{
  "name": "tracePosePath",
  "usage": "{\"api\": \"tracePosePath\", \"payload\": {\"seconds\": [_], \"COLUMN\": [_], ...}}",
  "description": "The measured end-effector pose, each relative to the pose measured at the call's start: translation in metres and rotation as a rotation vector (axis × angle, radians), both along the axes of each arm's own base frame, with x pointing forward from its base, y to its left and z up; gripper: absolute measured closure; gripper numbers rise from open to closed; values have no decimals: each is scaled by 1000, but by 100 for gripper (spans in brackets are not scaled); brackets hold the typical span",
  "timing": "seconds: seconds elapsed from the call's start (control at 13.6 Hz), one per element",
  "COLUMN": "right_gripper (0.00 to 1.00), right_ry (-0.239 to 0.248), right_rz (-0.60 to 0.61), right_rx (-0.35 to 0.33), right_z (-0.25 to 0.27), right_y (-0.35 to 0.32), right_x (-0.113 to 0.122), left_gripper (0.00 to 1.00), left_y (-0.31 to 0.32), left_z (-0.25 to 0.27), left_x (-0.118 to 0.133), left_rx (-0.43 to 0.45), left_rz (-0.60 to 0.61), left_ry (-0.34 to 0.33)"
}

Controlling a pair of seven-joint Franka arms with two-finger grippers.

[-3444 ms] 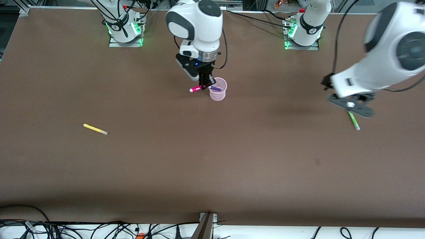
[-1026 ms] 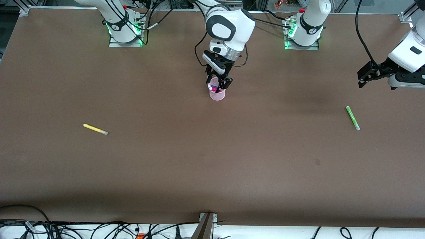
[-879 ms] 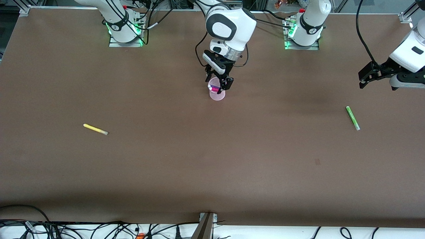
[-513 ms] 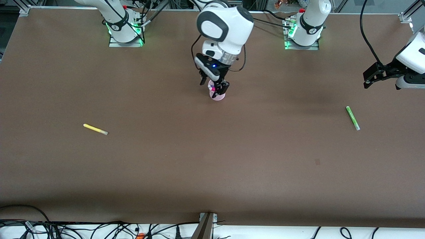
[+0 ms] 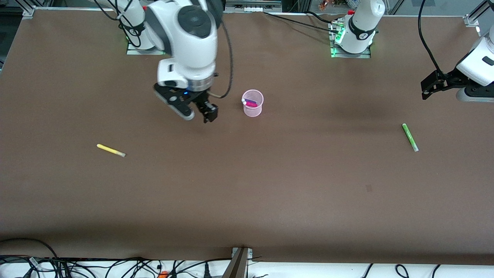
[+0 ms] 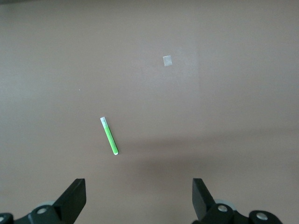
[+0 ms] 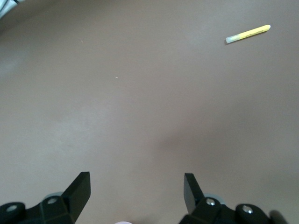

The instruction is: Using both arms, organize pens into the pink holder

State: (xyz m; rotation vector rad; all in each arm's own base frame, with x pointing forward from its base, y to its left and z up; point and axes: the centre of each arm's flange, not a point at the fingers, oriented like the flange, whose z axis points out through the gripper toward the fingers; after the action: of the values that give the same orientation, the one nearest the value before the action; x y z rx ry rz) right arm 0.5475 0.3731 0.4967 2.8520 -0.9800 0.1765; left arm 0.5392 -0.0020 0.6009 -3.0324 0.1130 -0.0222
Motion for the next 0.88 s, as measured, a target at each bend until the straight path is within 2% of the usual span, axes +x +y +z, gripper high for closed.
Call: {"api": "tracePosePath", "payload": {"seconds": [0.07, 0.22, 0.37, 0.66, 0.88], "right_gripper": [9, 1, 1, 1, 1], "right_ry": [35, 102, 159, 249, 298], "right_rz": [34, 140, 257, 529, 685], "right_rx": [15, 36, 44, 35, 92], "right_z": [5, 14, 19, 6, -8], "right_y": [-25, -79, -129, -193, -230], "right_x": [12, 33, 48, 61, 65], "left_gripper": [0, 0, 0, 0, 0], "left_y": [-1, -5, -10, -24, -51], "left_z": [1, 4, 6, 5, 5], "left_x": [0, -1, -2, -3, -5], "left_rx": [0, 1, 1, 3, 7], "left_rz": [-1, -8, -14, -39, -83], "left_ry": [0, 3, 7, 14, 17]}}
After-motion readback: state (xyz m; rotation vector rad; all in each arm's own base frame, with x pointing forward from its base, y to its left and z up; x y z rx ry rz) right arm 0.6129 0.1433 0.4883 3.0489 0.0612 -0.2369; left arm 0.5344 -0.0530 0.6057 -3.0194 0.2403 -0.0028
